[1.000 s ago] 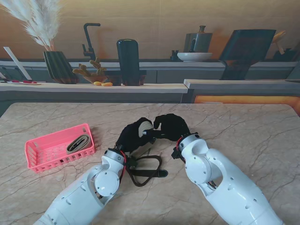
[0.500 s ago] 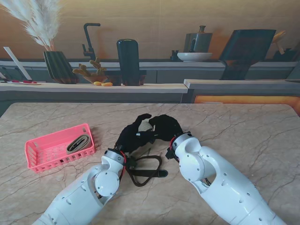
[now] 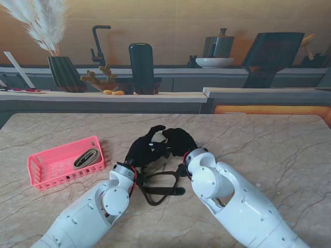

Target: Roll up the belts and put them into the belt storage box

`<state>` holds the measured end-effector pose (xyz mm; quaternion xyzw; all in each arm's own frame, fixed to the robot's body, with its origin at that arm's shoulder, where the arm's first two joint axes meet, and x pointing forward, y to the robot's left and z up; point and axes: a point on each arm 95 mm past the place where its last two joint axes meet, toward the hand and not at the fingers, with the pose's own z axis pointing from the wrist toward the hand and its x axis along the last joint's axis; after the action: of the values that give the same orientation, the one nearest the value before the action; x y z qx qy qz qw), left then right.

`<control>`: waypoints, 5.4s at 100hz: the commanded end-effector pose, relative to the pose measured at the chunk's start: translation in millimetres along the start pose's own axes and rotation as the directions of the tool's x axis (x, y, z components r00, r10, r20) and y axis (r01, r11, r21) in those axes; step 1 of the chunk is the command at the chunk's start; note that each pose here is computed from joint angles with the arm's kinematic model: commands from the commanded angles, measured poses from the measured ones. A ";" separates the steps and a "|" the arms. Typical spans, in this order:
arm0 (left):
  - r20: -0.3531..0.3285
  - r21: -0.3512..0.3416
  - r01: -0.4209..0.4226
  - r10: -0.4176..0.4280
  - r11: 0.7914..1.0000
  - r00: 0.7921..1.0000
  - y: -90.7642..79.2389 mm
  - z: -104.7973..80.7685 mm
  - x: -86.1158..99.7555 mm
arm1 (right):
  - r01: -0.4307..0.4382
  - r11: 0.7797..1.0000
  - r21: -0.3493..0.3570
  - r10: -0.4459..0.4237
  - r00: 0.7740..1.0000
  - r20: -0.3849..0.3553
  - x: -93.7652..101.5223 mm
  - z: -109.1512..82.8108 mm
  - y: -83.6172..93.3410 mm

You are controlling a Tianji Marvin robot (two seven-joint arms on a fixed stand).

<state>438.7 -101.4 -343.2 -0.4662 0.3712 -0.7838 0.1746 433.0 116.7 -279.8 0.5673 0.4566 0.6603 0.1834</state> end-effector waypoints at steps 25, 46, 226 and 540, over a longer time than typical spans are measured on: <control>-0.034 0.011 0.041 -0.040 0.999 0.999 3.3 -0.8 11.2 | -0.281 0.959 -0.041 0.283 0.955 0.087 1.8 -0.9 -2.0; -0.053 -0.007 0.035 -0.036 0.999 0.998 3.0 -1.0 9.0 | -0.374 0.923 -0.085 0.381 0.920 0.090 -1.9 -9.9 7.9; -0.083 0.073 0.149 -0.143 0.986 0.986 0.6 -3.5 16.3 | -0.949 0.269 -0.162 0.875 0.170 0.453 -22.3 -27.2 -5.8; 0.032 0.129 0.270 -0.277 0.954 0.960 -3.5 -7.3 24.5 | -0.429 0.902 -0.037 0.431 0.901 0.048 -33.4 -52.8 25.8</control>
<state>419.9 -110.9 -327.4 -0.5251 0.2431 -0.8097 0.0975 403.5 54.5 -278.3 0.6753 0.3002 0.6717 0.0522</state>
